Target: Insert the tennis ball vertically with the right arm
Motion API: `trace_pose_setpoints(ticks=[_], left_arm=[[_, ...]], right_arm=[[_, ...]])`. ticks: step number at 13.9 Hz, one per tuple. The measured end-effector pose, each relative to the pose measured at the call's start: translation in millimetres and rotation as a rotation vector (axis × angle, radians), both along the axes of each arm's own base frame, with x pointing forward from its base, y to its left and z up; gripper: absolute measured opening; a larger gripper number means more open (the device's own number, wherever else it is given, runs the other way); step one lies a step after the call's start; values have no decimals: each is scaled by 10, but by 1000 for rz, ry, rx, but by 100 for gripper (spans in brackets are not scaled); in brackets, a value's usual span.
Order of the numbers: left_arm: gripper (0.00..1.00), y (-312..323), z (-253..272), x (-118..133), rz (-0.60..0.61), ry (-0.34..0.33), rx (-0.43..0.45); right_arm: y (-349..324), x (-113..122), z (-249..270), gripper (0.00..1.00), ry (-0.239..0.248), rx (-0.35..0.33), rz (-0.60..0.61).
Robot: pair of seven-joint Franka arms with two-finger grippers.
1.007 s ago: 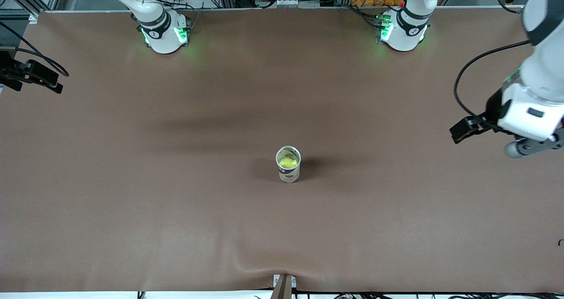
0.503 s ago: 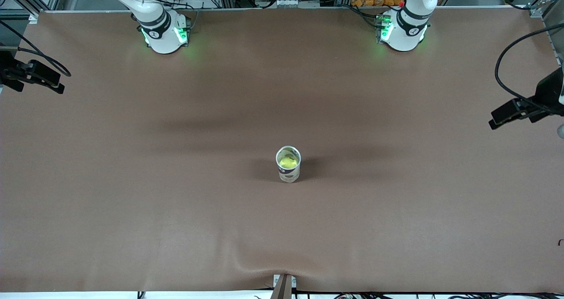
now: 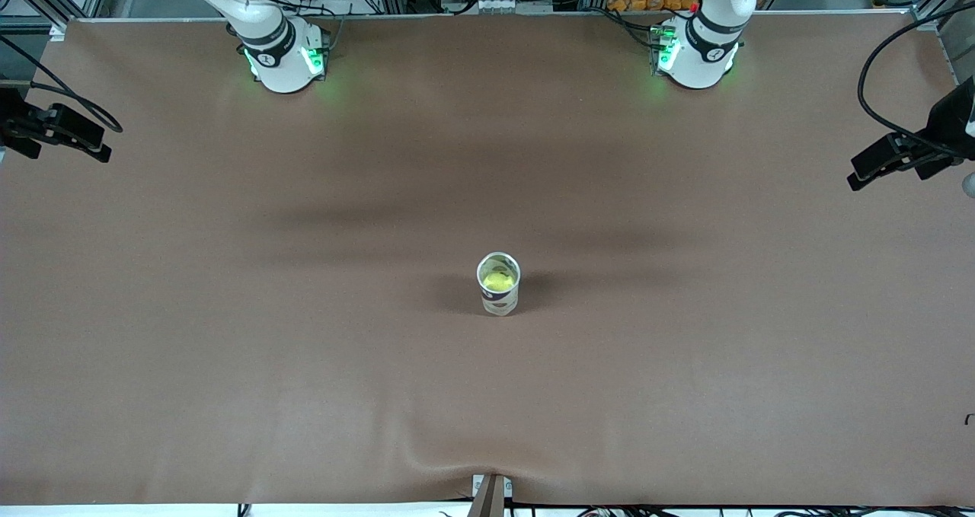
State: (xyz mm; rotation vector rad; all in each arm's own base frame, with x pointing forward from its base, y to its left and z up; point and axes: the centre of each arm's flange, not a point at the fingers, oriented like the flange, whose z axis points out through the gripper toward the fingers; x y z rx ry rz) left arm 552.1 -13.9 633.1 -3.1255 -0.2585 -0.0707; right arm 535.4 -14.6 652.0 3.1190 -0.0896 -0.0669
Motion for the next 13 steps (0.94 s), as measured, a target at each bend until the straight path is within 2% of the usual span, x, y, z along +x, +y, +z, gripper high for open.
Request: trace_pose_setpoints(ticks=[13], left_arm=[[100,-331,177,-339,-65,13,7]], right_arm=[[-10,-1,-1,100,1,1,-2]])
